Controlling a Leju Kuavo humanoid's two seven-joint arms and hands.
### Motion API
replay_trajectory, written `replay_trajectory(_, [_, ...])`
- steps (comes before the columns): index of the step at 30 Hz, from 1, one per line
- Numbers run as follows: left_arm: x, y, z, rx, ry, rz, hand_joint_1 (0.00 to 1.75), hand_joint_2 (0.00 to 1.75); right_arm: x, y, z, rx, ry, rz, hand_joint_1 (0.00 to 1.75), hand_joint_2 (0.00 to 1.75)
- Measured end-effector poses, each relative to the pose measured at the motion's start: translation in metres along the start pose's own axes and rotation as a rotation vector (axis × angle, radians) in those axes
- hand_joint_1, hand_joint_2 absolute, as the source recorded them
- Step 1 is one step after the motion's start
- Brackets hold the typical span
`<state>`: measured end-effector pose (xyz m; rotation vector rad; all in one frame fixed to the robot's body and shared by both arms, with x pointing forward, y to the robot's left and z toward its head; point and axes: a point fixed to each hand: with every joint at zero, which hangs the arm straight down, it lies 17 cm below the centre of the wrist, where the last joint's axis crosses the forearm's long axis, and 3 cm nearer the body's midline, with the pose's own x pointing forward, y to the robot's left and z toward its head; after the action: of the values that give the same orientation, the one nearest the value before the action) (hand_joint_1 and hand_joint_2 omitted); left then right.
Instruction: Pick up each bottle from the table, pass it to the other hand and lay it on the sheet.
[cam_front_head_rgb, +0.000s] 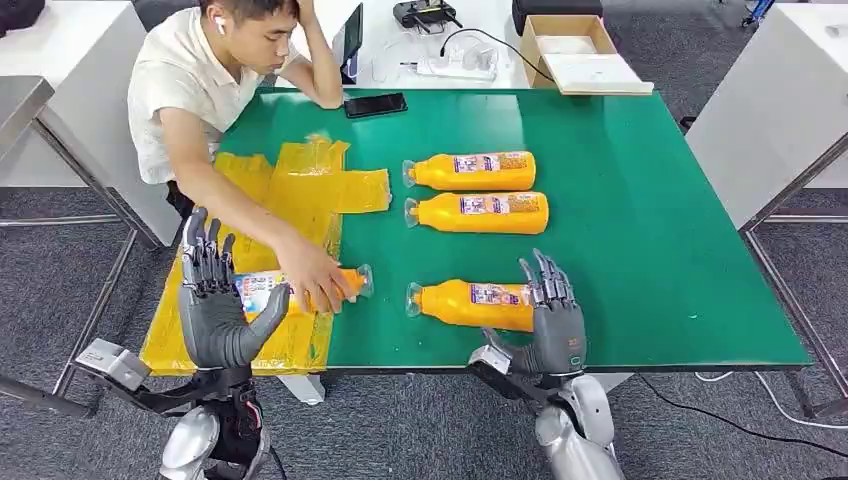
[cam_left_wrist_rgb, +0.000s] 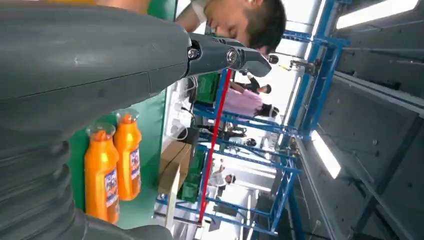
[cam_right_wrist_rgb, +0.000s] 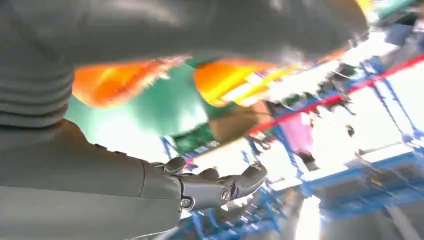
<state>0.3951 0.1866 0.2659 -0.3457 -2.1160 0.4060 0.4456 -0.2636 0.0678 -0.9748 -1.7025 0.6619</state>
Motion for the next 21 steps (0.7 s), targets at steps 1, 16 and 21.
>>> replay_trajectory(1, [0.0,-0.001,0.0,-0.002,0.0,0.003,0.0,1.75,-0.007,0.006,0.001,0.022,0.027,0.006,0.0,1.75])
replay_trajectory(16, [-0.006,-0.006,0.004,-0.021,0.037,0.02,0.0,1.75,-0.042,0.057,0.019,0.28,0.15,0.092,0.0,1.75])
replay_trajectory(21, [-0.009,-0.008,0.004,-0.032,0.054,0.028,0.0,1.75,-0.05,0.065,0.023,0.334,0.176,0.122,0.0,1.75])
